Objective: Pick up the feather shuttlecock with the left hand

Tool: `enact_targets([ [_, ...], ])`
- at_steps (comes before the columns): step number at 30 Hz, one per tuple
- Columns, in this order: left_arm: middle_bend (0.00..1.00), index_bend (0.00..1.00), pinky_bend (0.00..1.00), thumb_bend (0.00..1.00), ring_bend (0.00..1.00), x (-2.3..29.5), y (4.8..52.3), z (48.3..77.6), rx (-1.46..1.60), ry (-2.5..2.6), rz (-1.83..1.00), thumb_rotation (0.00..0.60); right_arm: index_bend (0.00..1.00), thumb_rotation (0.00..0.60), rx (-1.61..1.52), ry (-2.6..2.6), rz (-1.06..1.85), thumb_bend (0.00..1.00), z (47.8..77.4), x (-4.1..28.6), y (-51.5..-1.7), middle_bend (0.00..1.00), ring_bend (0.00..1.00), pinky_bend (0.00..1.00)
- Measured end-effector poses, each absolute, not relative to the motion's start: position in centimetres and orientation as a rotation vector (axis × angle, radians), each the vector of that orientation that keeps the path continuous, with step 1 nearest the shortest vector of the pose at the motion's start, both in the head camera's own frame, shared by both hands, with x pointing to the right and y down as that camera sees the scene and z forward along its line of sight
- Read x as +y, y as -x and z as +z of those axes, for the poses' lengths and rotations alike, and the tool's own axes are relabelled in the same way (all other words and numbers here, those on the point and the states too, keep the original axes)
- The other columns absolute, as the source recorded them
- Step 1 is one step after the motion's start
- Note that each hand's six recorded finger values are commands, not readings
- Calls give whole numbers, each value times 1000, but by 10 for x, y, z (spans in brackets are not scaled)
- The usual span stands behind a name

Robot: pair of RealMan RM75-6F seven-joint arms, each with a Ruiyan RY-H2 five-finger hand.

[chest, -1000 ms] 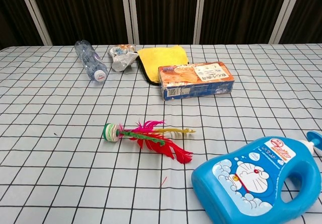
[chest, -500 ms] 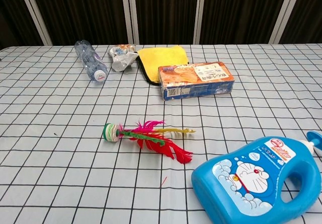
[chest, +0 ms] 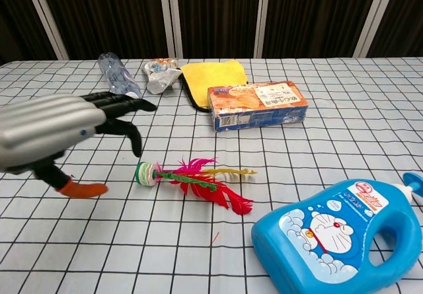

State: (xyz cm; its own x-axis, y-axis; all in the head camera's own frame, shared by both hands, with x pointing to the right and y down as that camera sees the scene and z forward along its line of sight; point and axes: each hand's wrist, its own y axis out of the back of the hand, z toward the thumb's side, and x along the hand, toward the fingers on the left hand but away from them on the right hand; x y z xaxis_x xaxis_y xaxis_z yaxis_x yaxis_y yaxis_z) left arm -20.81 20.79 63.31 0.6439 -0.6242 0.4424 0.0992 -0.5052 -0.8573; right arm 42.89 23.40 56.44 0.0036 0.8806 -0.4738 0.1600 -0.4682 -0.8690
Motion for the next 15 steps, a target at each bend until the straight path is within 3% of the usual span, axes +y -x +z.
enact_targets([
  [15, 28, 438, 0, 476, 0, 212, 106, 669, 427, 1901, -930, 600, 0, 600, -1108, 1692, 1520, 334, 563, 234, -431, 0, 0, 0],
])
